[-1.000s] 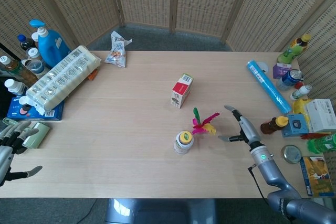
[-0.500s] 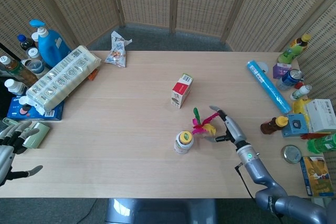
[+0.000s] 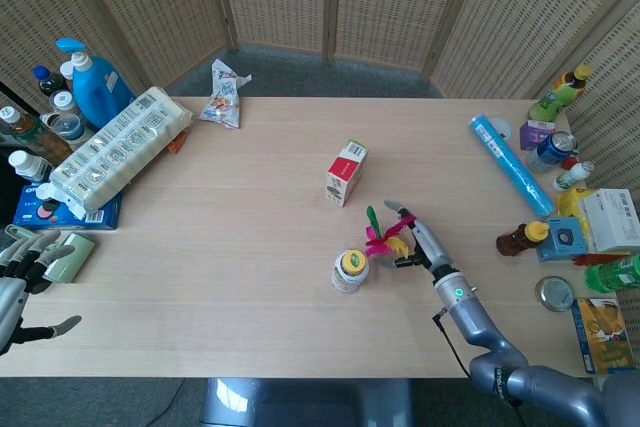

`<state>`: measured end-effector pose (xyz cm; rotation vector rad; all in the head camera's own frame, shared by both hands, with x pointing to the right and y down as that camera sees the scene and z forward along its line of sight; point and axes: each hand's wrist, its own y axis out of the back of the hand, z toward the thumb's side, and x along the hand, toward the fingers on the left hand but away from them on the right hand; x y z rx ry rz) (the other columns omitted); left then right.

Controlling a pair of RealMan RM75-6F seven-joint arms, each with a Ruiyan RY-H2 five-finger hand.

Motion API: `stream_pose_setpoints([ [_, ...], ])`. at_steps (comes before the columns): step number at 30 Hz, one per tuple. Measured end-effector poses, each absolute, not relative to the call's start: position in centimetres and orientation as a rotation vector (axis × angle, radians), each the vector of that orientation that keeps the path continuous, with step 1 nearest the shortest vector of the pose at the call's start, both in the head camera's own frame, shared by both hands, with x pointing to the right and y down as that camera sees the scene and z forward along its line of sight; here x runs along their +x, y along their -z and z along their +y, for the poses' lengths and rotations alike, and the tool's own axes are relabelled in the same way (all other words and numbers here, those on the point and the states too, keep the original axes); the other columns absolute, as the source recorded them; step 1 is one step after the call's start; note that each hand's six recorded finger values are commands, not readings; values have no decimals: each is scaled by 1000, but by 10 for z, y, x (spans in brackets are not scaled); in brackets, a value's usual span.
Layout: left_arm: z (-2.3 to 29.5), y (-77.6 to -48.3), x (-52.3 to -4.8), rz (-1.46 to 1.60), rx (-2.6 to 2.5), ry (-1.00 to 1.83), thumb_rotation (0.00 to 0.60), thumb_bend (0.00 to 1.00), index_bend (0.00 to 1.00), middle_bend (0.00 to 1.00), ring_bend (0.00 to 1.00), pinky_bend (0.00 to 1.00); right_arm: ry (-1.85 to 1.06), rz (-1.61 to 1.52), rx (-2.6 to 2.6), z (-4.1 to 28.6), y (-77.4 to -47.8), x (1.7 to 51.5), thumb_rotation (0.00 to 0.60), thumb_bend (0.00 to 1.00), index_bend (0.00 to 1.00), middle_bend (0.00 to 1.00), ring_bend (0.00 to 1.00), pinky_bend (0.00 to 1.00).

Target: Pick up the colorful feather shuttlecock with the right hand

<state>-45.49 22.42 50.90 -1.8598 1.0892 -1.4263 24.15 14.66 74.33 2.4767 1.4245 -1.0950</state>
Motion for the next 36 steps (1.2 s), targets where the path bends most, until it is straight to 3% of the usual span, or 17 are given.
stream_pose_setpoints([
  [2, 224, -509, -455, 1092, -1860, 1425, 600, 0, 189, 0, 0, 0, 1087, 1437, 2461, 145, -745, 241, 600, 0, 0, 46, 0, 0],
  [3, 224, -508, -455, 1094, -1859, 1425, 600, 0, 189, 0, 0, 0, 1080, 1453, 2447, 144, -746, 242, 600, 0, 3, 135, 6, 14],
  [5, 224, -508, -456, 1096, -1858, 1425, 600, 0, 189, 0, 0, 0, 1076, 1476, 2433, 142, -748, 242, 600, 0, 78, 323, 81, 164],
  [7, 224, -508, -456, 1096, -1857, 1425, 600, 0, 189, 0, 0, 0, 1079, 1505, 2424, 141, -750, 242, 600, 0, 230, 500, 237, 437],
  [9, 224, -509, -455, 1094, -1858, 1426, 600, 0, 189, 0, 0, 0, 1082, 1532, 2412, 140, -752, 241, 600, 0, 324, 619, 352, 612],
  [13, 225, -509, -455, 1090, -1859, 1427, 600, 0, 190, 0, 0, 0, 1094, 1567, 2395, 140, -754, 241, 600, 13, 454, 748, 473, 760],
  [23, 225, -508, -454, 1090, -1861, 1421, 600, 0, 189, 0, 0, 0, 1078, 1636, 2406, 133, -741, 245, 600, 71, 522, 810, 524, 823],
  [36, 226, -503, -453, 1100, -1875, 1393, 600, 0, 189, 0, 0, 0, 1018, 1734, 2458, 110, -691, 252, 600, 99, 524, 814, 527, 824],
])
